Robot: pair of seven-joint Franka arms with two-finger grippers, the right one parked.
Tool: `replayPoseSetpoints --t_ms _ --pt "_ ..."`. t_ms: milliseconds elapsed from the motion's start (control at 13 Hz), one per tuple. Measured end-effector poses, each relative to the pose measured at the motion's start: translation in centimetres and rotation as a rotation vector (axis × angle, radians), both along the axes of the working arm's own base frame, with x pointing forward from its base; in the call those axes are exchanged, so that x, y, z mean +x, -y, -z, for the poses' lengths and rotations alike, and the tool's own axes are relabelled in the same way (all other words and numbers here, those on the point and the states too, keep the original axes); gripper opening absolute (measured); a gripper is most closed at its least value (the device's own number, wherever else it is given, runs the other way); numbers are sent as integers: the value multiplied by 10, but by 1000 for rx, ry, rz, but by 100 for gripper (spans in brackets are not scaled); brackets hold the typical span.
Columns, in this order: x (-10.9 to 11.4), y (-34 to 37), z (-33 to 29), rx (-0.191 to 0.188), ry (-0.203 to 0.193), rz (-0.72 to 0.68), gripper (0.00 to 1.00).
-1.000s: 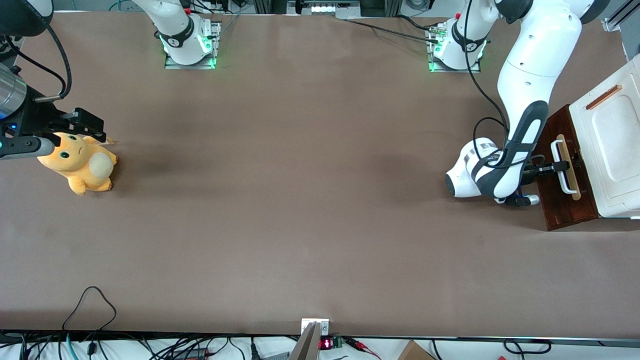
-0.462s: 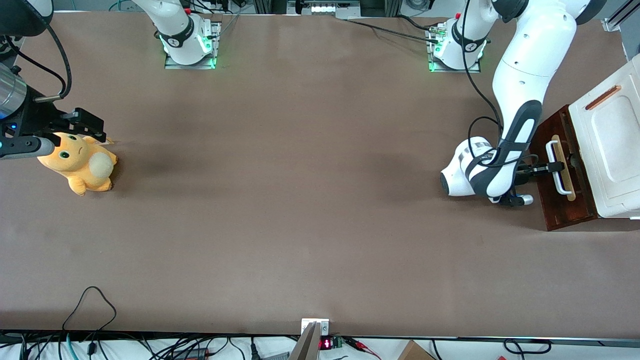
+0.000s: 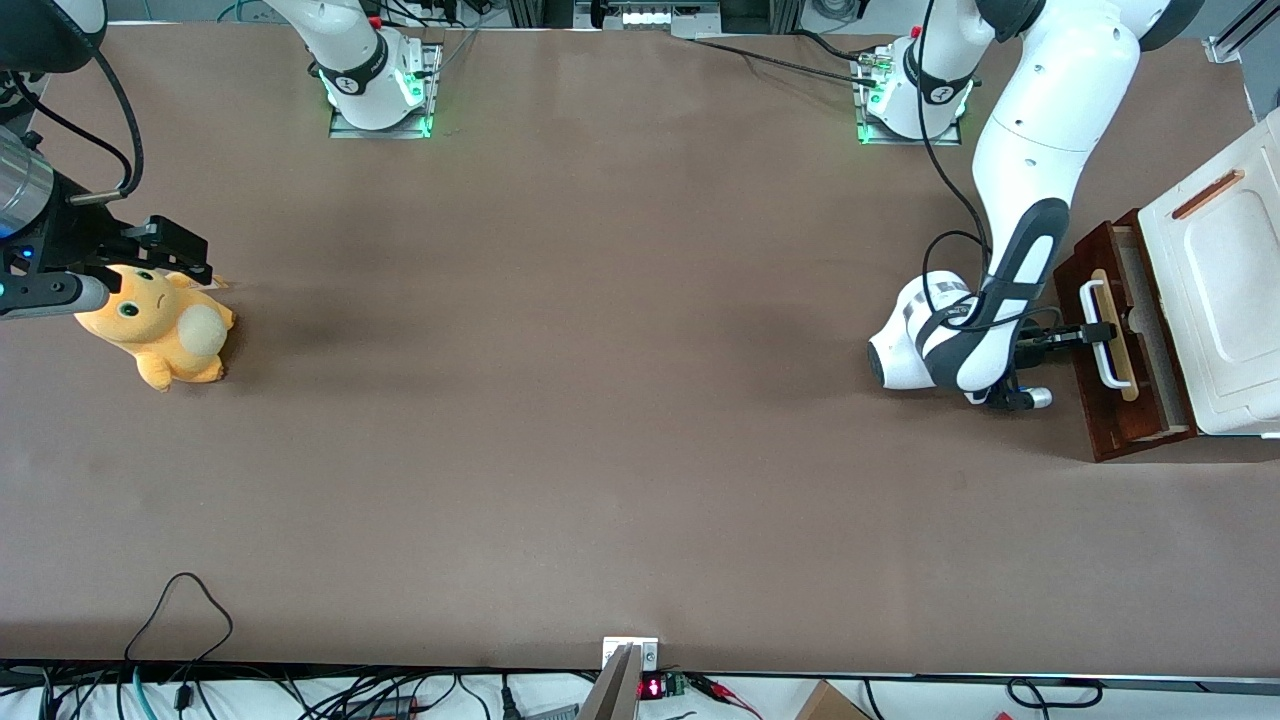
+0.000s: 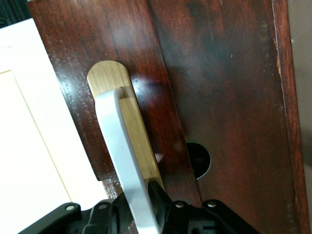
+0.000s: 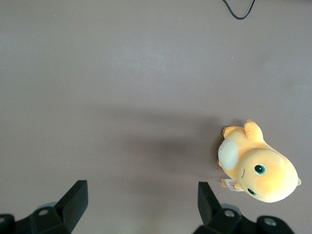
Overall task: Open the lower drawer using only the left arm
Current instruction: 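Pull the gripped handle away from the cabinet with the left gripper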
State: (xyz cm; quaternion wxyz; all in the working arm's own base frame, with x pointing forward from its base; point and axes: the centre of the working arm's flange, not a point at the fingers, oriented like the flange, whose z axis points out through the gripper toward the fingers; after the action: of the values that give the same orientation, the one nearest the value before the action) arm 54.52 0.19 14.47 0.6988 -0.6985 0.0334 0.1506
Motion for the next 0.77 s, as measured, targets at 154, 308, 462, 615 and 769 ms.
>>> replayPoseSetpoints --t_ms 154,308,462,615,769 --pt "-2 6 0 -3 -3 -3 16" --pt "-3 11 1 -3 -1 0 16" --pt "-3 13 1 -4 -1 2 16" --pt "-3 15 1 -3 -1 3 16" --pt "-4 17 1 -2 -1 4 16"
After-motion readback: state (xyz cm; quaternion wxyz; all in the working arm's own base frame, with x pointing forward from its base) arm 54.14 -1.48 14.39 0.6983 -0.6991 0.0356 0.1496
